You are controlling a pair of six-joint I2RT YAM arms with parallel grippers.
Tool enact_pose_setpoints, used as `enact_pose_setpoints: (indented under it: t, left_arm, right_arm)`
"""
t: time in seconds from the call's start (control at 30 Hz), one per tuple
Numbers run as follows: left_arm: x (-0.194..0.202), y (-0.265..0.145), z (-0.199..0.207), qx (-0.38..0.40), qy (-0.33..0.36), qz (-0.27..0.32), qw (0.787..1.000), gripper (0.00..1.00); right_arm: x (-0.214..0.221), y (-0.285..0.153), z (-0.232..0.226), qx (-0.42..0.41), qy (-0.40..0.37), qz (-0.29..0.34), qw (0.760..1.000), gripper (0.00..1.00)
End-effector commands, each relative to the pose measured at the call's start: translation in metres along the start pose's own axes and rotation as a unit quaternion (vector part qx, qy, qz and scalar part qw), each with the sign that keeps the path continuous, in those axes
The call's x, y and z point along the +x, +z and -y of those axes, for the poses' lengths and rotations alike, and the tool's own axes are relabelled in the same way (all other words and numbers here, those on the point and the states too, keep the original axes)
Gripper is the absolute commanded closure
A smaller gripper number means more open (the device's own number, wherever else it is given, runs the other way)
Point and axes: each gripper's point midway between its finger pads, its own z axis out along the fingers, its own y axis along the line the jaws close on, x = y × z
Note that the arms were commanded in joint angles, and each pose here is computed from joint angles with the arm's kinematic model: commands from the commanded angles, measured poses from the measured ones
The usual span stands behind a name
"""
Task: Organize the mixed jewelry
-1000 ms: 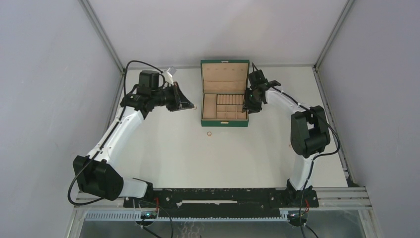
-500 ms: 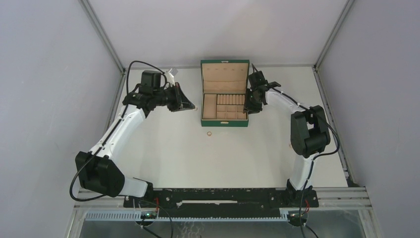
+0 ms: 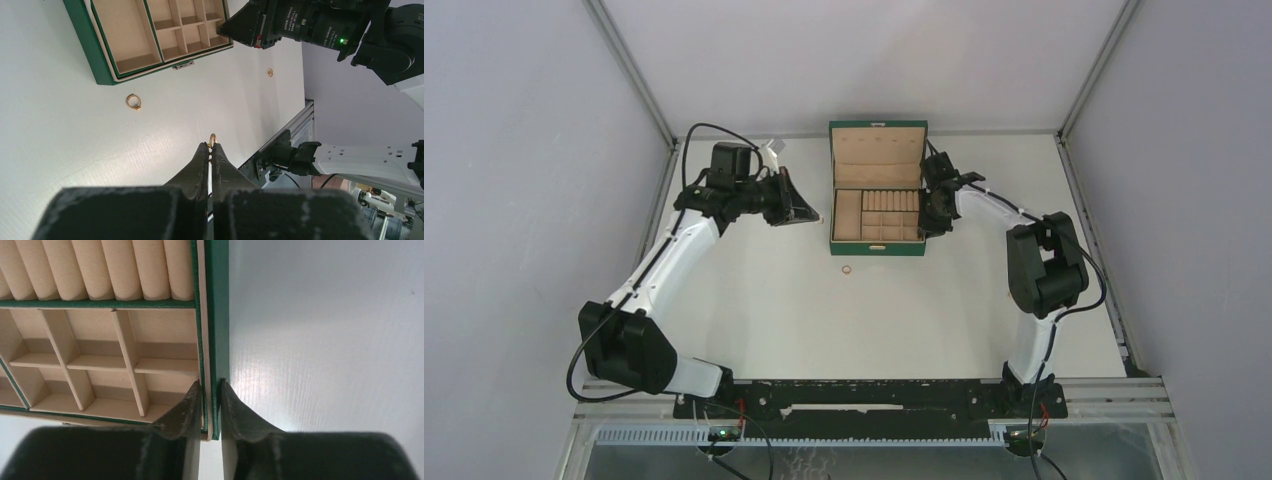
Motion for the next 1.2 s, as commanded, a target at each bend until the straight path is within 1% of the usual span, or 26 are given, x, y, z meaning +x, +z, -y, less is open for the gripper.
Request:
enact_pose_setpoints:
  t: [0.0,0.13,0.2,0.23,0.57,0.67,0.8,0.97,1.17]
  left_arm:
    - [-0.015,-0.006,0.018,0.025,0.03,0.021,0.999,1.0]
    - [-0.014,-0.003,0.016,0.023,0.028,0.017,0.999,1.0]
    - [-0.014,-0.001,0.015,0.023,0.027,0.015,0.999,1.0]
    - [-0.014,-0.001,0.014,0.023,0.028,0.015,0.999,1.0]
    - [-0.013,0.004,0.012,0.024,0.028,0.009,0.999,1.0]
    - [-0.012,0.005,0.011,0.022,0.029,0.007,0.999,1.0]
    - [-0.011,0.005,0.008,0.017,0.029,0.008,0.999,1.0]
    - [-0.008,0.009,-0.006,-0.014,0.025,0.009,1.0,1.0]
    - [-0.005,0.022,-0.034,-0.105,0.034,0.013,0.994,1.0]
  right_arm:
    - [-0.001,0.001,-0.008,0.0,-0.018,0.009,1.0,0.82]
    - [0.002,-0.002,-0.018,0.005,-0.043,0.018,0.999,0.91]
    - [0.005,-0.003,-0.024,0.003,-0.052,0.02,0.998,0.99]
    - [0.008,-0.004,-0.029,0.0,-0.056,0.02,0.998,1.0]
    - [0.035,-0.009,-0.072,-0.03,-0.122,0.015,0.992,1.0]
    - [0.045,-0.011,-0.079,-0.036,-0.14,0.009,0.989,1.0]
    - [0.059,-0.017,-0.082,-0.043,-0.147,0.0,0.988,1.0]
    - [0.079,-0.025,-0.087,-0.059,-0.139,-0.014,0.988,1.0]
    - [0.094,-0.03,-0.099,-0.07,-0.124,-0.023,0.99,1.0]
